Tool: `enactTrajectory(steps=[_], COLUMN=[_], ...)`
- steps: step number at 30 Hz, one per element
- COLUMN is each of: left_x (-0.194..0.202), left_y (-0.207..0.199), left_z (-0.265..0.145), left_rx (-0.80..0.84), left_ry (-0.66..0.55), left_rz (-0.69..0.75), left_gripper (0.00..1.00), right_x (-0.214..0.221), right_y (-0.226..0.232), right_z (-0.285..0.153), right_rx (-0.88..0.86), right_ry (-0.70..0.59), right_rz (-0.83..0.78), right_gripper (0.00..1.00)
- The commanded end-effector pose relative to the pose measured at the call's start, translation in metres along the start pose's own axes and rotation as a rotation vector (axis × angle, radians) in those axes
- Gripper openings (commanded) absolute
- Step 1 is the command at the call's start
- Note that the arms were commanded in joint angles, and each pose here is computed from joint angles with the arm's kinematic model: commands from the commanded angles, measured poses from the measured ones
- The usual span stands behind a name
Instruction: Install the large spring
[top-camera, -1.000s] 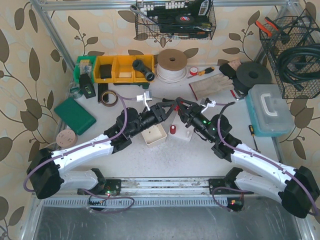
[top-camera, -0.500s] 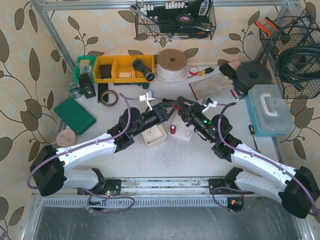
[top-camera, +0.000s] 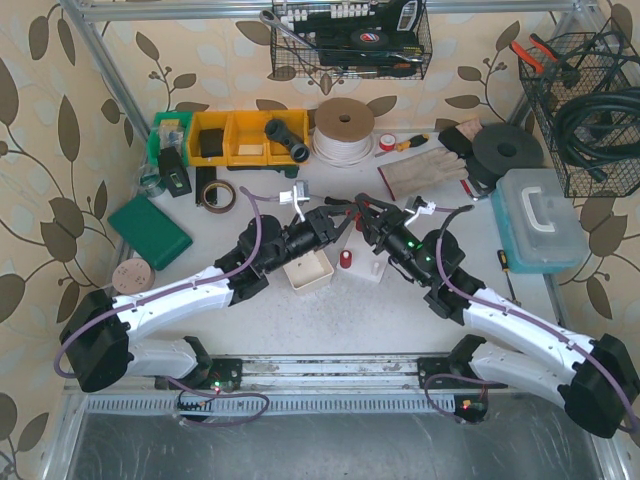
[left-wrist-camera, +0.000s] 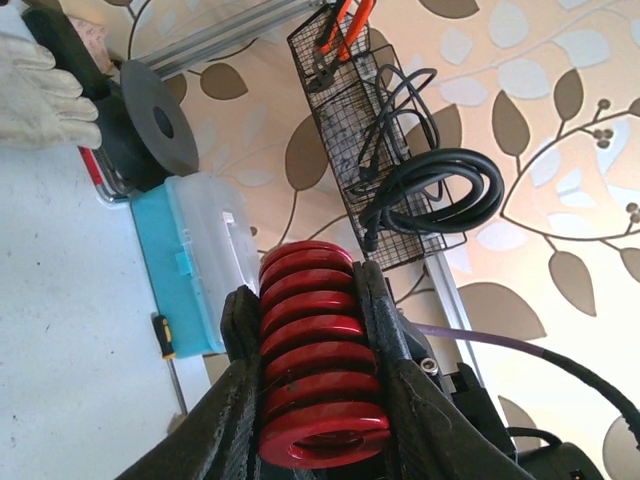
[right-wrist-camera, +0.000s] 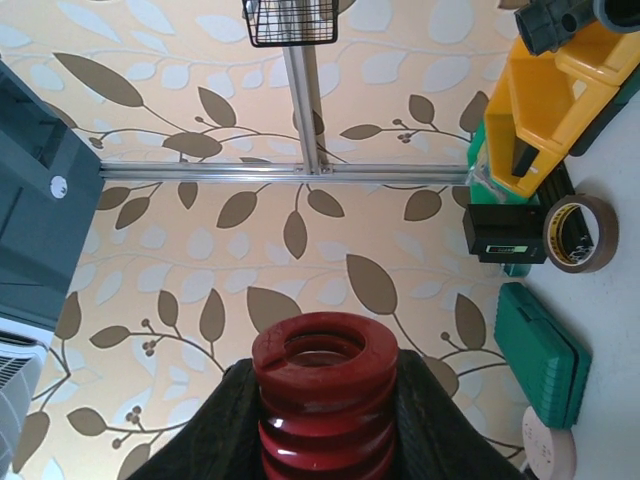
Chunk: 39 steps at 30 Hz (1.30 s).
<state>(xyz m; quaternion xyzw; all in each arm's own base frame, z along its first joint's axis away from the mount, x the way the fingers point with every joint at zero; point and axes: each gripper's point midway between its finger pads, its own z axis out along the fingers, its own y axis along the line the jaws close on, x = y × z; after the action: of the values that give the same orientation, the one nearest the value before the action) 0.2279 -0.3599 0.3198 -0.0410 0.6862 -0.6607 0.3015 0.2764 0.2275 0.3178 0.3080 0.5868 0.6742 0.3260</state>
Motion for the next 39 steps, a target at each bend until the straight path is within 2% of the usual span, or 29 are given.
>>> enactTrajectory(steps=[1,5,7,9,12,19,23,26,32,39], left_x=[-0.004,-0.002,-0.001,-0.001,-0.002,0.008,0.027,0.035,0.042,0.033], left_y=[-0.014,-0.01,-0.009,-0.004,0.005,0.015,0.012,0.009,0.007,-0.001], left_z=[-0.004,-0.01,-0.016,-0.021,-0.028,-0.056,-0.067,-0.071,-0.071,-0.062], left_rx=[0.047,0.01,-0.007,-0.028,-0.045,-0.021,0.031,0.075,0.137,0.215], left_ry=[-0.006,0.01,0.021,0.036,0.084,0.308,0.434,0.484,0.51,0.448], left_rz=[0.027,0.058,0.075,0.086,0.085,0.134,0.16,0.164,0.145,0.119], left_gripper=[0.0,0.0,0.0,0.0,0.0,0.0,0.0,0.0,0.0,0.0], right_x=[0.009,0.013,0.015,0.008,-0.006,-0.012,-0.005,0.001,0.009,0.033], right_y=[0.014,0.011,0.005,-0.002,-0.01,-0.025,-0.037,-0.043,-0.039,-0.031], right_z=[-0.002,-0.004,-0.004,-0.004,-0.008,-0.029,-0.039,-0.042,-0.043,-0.043], right_rx=[-0.009,0.042,0.069,0.083,0.105,0.155,0.135,0.105,0.029,-0.007], right_ry=[0.039,0.097,0.152,0.176,0.219,0.551,0.686,0.742,0.793,0.865], right_rz=[-0.045,-0.143,-0.171,-0.174,-0.209,-0.394,-0.423,-0.423,-0.399,-0.391], right_gripper=[0.07,0.54,0.65,0.7,0.73,0.74,0.74,0.74,0.74,0.76])
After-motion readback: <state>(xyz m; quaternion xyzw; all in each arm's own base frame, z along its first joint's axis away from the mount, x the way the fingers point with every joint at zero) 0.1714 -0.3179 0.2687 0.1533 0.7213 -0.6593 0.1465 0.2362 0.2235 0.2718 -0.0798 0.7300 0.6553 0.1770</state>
